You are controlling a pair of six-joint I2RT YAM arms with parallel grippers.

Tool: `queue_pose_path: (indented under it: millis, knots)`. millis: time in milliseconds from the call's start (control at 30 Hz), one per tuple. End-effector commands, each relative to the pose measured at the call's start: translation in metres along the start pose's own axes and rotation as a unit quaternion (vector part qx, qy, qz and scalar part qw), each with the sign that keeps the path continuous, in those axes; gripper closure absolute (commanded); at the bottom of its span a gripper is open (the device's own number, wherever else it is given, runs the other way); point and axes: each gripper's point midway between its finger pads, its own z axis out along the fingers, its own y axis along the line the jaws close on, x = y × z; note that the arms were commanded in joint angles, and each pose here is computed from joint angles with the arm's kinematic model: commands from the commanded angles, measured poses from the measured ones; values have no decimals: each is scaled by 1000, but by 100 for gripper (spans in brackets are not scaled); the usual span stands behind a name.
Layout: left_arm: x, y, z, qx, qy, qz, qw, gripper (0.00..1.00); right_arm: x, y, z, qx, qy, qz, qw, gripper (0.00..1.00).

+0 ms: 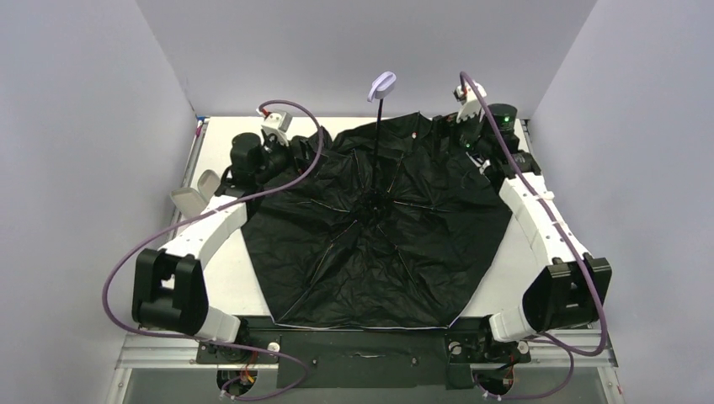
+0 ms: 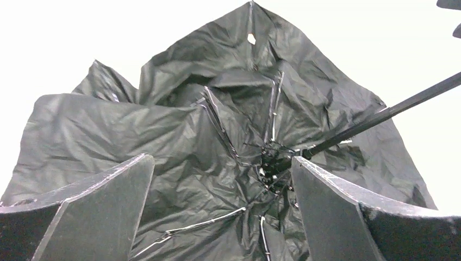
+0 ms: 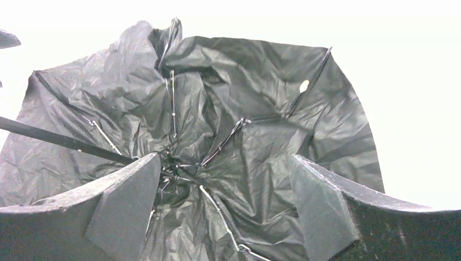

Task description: Open the umbrella

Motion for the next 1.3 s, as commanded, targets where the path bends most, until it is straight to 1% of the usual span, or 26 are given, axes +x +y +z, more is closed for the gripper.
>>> queue_pose_path:
  millis: [0, 33, 67, 100, 133, 167, 200, 300, 333, 367, 400, 433, 467, 500, 533, 567, 600, 633, 733, 767, 867, 1100, 1133, 1167, 1200, 1267]
  knots:
    - [-50, 10, -34, -57, -75, 55, 994, 3, -58, 8, -38, 12, -52, -77, 996, 13]
    - [-50, 4, -37, -38, -70, 73, 994, 3, -54, 11, -43, 6, -37, -77, 996, 11]
    - [-50, 2, -43, -34, -62, 84, 994, 3, -67, 20, -53, -18, -46, -117, 992, 9]
    - [-51, -4, -45, -18, -56, 105, 993, 3, -53, 27, -60, -38, -13, -126, 991, 8]
    - [-47, -4, -49, -18, -44, 104, 993, 3, -65, 36, -69, -59, -19, -185, 981, 8]
    - [-50, -7, -51, -14, -43, 98, 994, 3, -51, 45, -74, -77, 13, -219, 973, 8]
    - [-47, -8, -53, -13, -37, 83, 996, 3, -62, 46, -83, -62, 16, -247, 967, 8]
    - [-43, -14, -57, 0, -26, 55, 998, 3, -44, 71, -100, -83, 86, -378, 918, 9]
    - [-41, -14, -58, -3, -21, 34, 999, 3, -45, 70, -107, -67, 97, -408, 905, 9]
    - [-40, -13, -58, -8, -20, 24, 999, 3, -38, 83, -110, -88, 105, -456, 880, 9]
    - [-37, -12, -59, -12, -13, 4, 1000, 3, -37, 81, -118, -71, 116, -486, 863, 9]
    - [-38, -11, -58, -15, -10, -3, 1000, 3, -33, 87, -123, -71, 127, -540, 829, 9]
    - [-32, -11, -60, -20, 7, -22, 1000, 3, -32, 91, -126, -71, 131, -568, 810, 9]
    - [-28, -10, -59, -23, 16, -31, 999, 3, -31, 98, -129, -72, 136, -619, 770, 10]
    - [-24, -9, -61, -28, 28, -49, 998, 3, -30, 103, -131, -76, 136, -641, 752, 10]
    - [-21, -8, -61, -31, 34, -58, 997, 3, -33, 109, -133, -69, 140, -684, 713, 10]
    - [-16, -8, -61, -31, 42, -71, 996, 3, -34, 111, -133, -66, 141, -701, 696, 10]
    - [-15, -8, -62, -31, 44, -77, 996, 3, -36, 118, -131, -61, 145, -735, 660, 11]
    - [-6, -7, -65, -37, 46, -96, 994, 3, -48, 140, -120, -42, 128, -787, 602, 11]
    - [-8, -9, -67, -36, 40, -94, 994, 3, -51, 140, -116, -28, 137, -797, 588, 11]
    - [0, -9, -72, -42, 37, -106, 993, 3, -70, 156, -100, -2, 119, -834, 538, 11]
    - [-2, -18, -84, -36, 19, -111, 993, 3, -95, 176, -64, 24, 117, -886, 449, 11]
    - [-4, -19, -85, -36, 15, -110, 993, 3, -94, 177, -56, 22, 125, -894, 430, 12]
    - [-5, -19, -85, -35, 13, -110, 993, 3, -94, 175, -53, 24, 132, -897, 422, 12]
    - [-6, -21, -86, -33, 12, -109, 993, 3, -93, 172, -46, 24, 145, -904, 401, 12]
    - [-7, -21, -87, -34, 8, -111, 993, 3, -96, 163, -38, 26, 162, -910, 382, 12]
